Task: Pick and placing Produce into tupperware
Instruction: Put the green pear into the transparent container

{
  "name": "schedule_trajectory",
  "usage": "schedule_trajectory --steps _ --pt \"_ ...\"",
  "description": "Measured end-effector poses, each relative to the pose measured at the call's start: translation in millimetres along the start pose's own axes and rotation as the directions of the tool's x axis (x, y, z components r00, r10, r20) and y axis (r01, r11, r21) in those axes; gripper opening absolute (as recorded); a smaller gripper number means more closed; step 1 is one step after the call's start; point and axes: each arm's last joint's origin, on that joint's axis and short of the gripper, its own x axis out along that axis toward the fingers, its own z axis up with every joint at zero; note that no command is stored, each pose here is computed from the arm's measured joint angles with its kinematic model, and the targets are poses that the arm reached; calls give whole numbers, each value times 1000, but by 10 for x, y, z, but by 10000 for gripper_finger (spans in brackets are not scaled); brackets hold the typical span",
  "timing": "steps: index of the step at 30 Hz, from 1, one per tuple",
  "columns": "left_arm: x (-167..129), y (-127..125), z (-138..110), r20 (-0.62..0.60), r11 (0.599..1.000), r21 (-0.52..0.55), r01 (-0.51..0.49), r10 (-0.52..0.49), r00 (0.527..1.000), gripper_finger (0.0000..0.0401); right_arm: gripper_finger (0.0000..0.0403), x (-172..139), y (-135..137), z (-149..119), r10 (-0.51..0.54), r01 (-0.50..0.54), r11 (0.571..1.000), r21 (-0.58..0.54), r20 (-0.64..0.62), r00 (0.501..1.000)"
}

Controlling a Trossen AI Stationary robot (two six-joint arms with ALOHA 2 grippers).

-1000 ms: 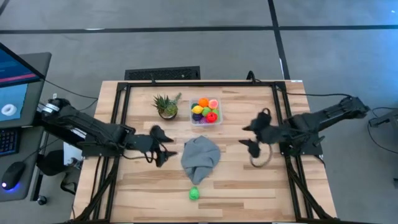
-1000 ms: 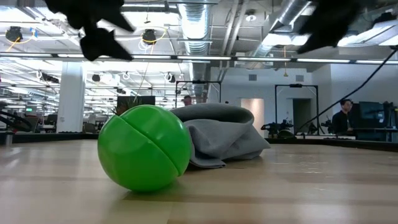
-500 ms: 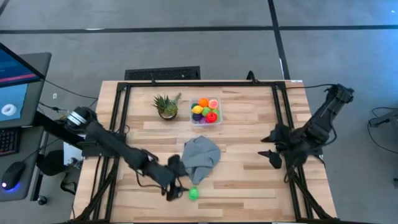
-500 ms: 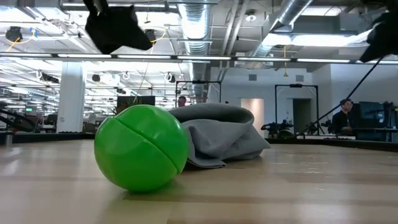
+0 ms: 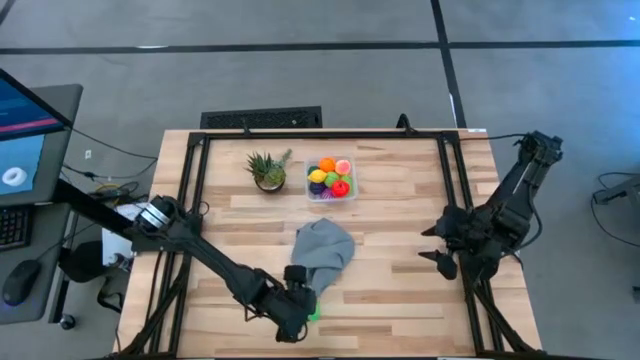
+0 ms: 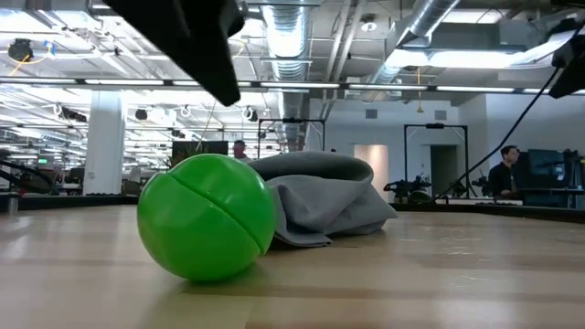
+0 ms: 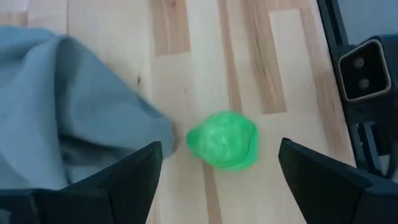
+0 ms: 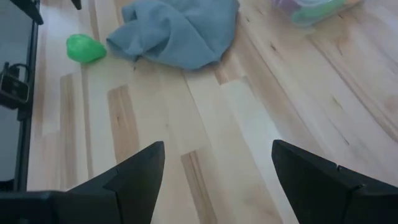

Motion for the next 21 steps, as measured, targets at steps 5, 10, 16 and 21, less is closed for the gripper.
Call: schedule_trajectory --steps 5,10,16,21 --pt "77 -102 35 -9 998 68 -6 7 1000 311 319 -31 13 -71 8 -8 1000 -7 -27 1000" --pt "120 -215 38 -21 989 147 -13 16 1000 311 319 -68 22 -162 1 -2 1000 -13 -47 999" --pt "192 -260 -1 -57 964 245 -101 118 991 311 319 -94 47 -260 -13 13 1000 -5 -53 998" --pt "265 -250 -11 -96 948 307 -84 119 988 311 317 -100 73 -331 -29 28 1000 -14 -61 998"
